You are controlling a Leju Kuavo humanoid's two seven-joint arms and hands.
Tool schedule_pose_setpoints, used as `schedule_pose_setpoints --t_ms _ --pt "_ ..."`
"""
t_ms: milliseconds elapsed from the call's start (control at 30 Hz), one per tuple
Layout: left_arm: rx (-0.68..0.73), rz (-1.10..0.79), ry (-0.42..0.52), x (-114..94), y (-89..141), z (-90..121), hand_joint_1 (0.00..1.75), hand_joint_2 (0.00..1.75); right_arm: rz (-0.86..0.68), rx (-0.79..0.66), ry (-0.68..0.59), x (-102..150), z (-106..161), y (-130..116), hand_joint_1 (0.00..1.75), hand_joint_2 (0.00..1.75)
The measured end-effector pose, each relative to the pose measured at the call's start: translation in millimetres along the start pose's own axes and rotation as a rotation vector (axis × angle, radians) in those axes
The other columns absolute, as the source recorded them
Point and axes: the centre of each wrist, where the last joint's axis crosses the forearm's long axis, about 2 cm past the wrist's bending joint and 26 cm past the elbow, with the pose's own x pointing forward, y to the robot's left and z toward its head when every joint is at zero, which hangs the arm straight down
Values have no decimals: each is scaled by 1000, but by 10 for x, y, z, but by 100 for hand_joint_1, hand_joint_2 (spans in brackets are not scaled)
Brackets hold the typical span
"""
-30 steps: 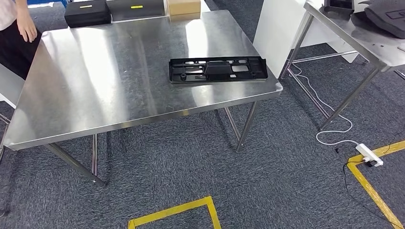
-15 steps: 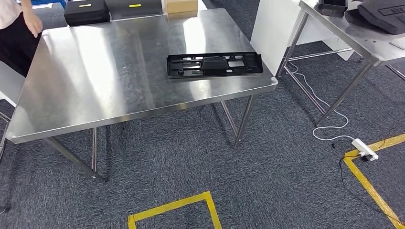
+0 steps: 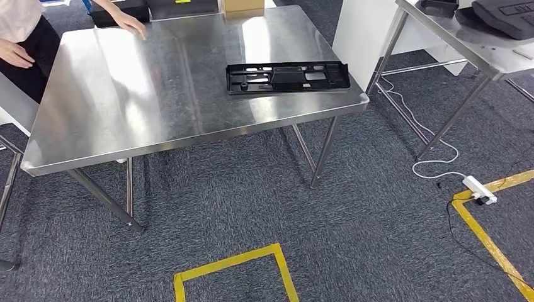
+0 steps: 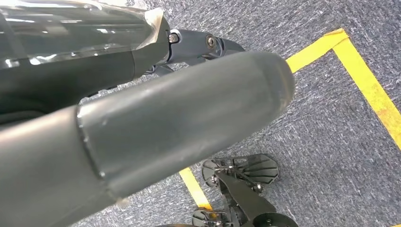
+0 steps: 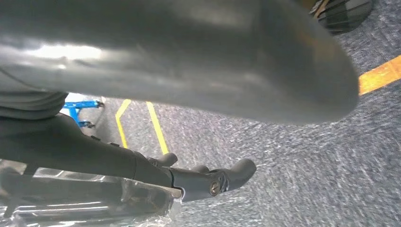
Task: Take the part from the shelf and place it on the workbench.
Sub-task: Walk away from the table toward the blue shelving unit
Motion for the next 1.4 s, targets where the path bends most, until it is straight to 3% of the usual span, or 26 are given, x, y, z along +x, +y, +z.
schedule_pose_setpoints --t_ms 533,667,1400 --pt "2 -6 -5 -10 21 2 0 0 18 -2 -27 -16 1 6 0 0" --pt "0 -5 -8 -1 11 0 0 0 30 -7 -45 -19 -4 -7 0 175" --pt "4 2 -17 -13 15 4 0 0 36 -12 -59 -36 -11 -23 0 175"
